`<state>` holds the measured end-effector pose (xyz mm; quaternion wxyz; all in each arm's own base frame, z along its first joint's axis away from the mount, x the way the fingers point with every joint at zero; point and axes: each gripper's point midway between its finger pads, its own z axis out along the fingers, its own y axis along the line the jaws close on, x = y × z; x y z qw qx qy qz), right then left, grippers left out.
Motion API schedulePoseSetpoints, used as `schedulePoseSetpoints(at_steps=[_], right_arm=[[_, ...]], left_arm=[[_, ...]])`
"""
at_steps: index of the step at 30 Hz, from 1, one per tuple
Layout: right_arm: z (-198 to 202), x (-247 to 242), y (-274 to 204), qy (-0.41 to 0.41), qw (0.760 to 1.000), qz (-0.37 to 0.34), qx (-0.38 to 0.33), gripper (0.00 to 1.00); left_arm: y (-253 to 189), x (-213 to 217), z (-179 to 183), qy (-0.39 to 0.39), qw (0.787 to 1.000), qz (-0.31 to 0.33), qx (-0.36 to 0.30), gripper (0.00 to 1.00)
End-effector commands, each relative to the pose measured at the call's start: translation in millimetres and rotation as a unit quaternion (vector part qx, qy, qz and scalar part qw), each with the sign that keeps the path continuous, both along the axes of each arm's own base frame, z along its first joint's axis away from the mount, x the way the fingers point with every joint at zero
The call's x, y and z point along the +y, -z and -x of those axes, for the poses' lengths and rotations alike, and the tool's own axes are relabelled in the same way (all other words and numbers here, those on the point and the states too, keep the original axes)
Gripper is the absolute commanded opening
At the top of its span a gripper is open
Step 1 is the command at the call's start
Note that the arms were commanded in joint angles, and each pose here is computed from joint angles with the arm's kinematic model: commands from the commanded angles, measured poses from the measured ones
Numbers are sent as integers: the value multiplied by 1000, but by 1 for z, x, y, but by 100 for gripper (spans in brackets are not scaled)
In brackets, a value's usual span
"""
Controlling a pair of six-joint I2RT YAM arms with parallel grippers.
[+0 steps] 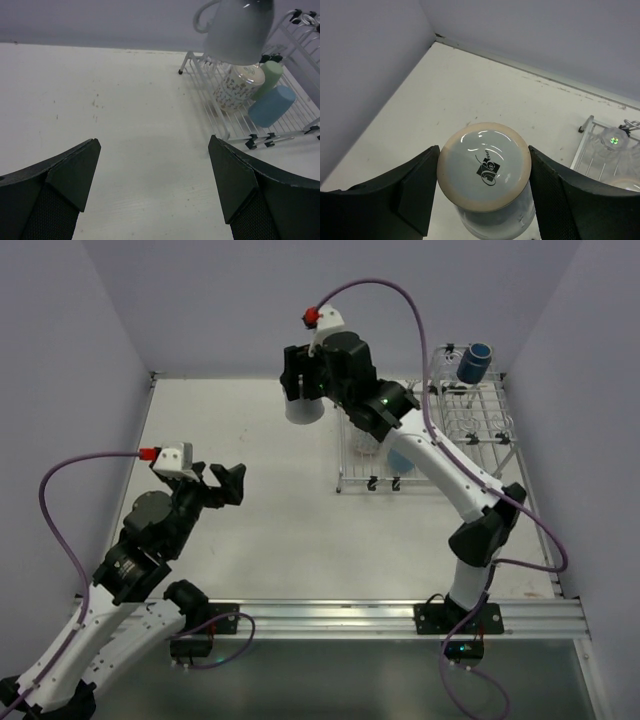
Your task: Unload the cups from the dish rack
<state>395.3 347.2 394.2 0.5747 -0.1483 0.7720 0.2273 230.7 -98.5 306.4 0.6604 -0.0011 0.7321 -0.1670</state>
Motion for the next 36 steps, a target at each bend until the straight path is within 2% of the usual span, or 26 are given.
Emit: schedulePoseSetpoints(at_steps=[1, 5, 12, 14, 15, 25, 36], right_arm=[[-26, 17, -41, 2, 997, -34, -74, 31], [-62, 49, 8, 0, 998, -7, -63, 30], [-105, 88, 66, 6, 998, -9, -68, 30], [-114, 95, 68, 9, 997, -17, -78, 30], [-121, 100, 90, 13, 997, -7, -69, 30], [-156, 107, 150, 46, 997, 1, -69, 30], [-177, 95, 177, 78, 994, -33, -62, 32]], left_arm=[[-6, 6, -4, -22, 1000, 4, -2, 100], [2, 1, -7, -13, 1000, 1, 0, 100], [10, 3, -13, -15, 1000, -11, 8, 100], [12, 3, -15, -13, 1000, -13, 10, 100], [13, 5, -16, -16, 1000, -13, 11, 100], [14, 5, -19, -7, 1000, -12, 12, 100], [19, 5, -21, -8, 1000, -17, 18, 100]])
